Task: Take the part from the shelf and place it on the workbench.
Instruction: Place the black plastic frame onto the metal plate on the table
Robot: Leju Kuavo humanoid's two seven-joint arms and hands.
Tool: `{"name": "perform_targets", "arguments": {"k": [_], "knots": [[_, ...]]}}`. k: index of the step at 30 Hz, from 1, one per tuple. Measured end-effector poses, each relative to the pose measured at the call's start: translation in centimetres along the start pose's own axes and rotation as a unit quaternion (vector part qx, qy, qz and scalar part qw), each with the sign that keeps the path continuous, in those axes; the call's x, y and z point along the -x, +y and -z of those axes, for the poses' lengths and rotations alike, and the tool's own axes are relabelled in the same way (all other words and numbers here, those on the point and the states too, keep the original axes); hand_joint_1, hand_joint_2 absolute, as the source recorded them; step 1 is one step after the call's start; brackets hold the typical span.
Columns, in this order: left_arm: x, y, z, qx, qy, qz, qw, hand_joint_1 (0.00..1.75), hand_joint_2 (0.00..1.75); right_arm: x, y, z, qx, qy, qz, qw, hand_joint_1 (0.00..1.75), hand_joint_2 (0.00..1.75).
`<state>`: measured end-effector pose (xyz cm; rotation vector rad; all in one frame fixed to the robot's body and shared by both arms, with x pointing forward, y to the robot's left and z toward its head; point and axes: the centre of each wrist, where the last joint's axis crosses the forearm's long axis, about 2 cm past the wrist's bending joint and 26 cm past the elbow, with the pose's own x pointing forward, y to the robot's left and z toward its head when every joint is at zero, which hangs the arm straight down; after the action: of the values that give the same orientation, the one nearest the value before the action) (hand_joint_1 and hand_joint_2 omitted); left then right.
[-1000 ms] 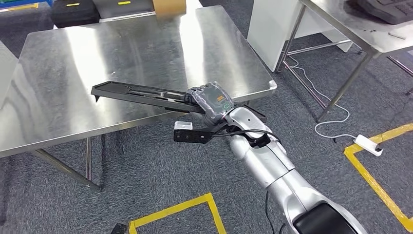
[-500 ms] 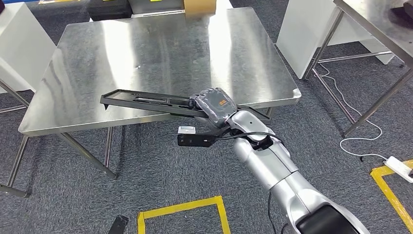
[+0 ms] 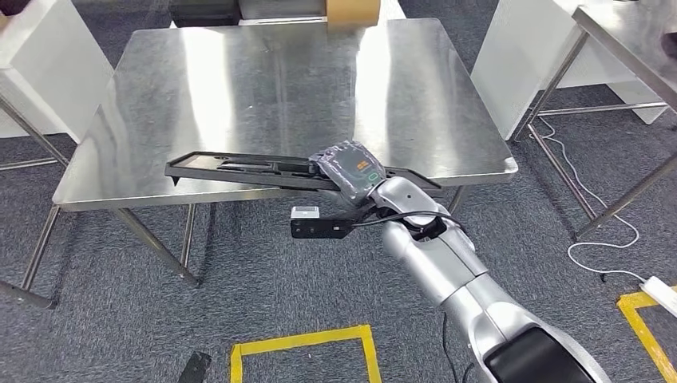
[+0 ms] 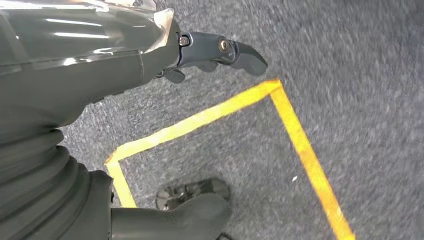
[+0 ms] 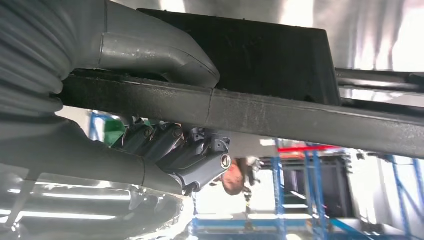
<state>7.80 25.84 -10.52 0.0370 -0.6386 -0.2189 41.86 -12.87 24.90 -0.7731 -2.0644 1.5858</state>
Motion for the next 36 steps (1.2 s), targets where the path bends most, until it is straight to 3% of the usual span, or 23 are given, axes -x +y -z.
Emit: {"name": "perform_targets", "arguments": {"k": [31,36], "knots": [[0.5,0.1,-0.2,-0.017,0.001,-0.005,1.000,0.00,1.75,0.2,1.2,-0.3,-0.014,-0.006,0.005,1.000,1.71,1.75],[1.1,-0.1,-0.6,-0.018,0.006,-0.013,1.000,0.00,1.75,0.2,2.7,-1.4,-0.034,-0.001,0.013,0.999,1.71,1.75]]}}
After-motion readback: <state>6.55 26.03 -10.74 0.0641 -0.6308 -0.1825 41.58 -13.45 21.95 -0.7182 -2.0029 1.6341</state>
